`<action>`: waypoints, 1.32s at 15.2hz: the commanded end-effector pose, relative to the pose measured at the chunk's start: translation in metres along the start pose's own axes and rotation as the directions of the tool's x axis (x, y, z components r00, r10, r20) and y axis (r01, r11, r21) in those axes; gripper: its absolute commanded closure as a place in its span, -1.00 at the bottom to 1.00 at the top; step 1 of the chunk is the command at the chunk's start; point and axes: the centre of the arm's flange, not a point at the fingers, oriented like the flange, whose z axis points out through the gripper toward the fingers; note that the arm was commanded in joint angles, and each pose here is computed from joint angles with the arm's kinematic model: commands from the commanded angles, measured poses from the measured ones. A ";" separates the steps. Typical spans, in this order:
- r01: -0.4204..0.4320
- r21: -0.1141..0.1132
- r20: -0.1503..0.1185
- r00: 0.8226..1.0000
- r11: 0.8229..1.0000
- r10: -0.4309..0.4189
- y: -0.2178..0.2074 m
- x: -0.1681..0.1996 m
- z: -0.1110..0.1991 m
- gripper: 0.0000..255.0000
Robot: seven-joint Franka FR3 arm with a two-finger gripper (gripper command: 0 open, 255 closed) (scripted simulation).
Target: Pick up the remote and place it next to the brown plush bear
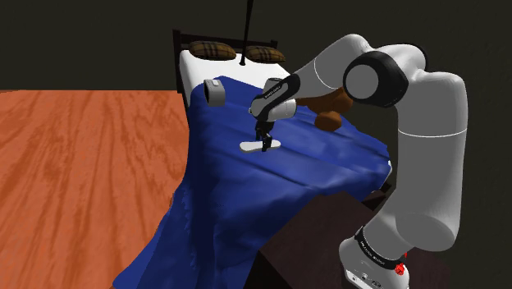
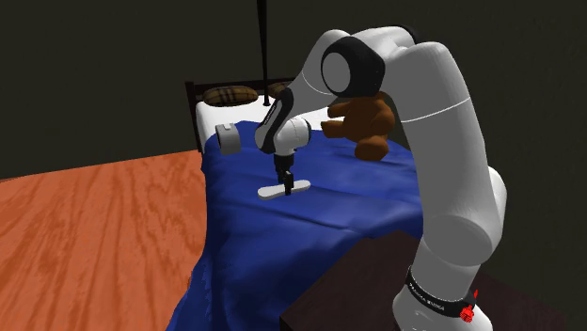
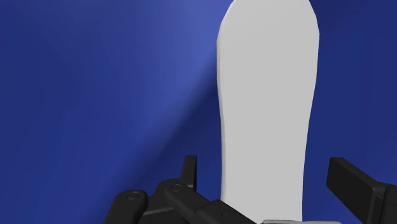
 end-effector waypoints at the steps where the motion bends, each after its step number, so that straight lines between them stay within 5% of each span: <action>1: 0.000 0.000 0.000 1.000 1.000 0.000 0.000 0.000 0.000 -1.00; 2: 0.000 0.000 0.000 1.000 1.000 0.000 0.000 0.000 0.000 -1.00; 3: 0.000 0.000 0.000 1.000 1.000 0.000 0.000 0.000 0.000 1.00; 12: 0.000 0.000 0.000 1.000 1.000 0.000 0.000 0.000 0.000 1.00; 20: 0.000 0.000 0.000 1.000 1.000 0.000 -0.001 0.000 -0.042 1.00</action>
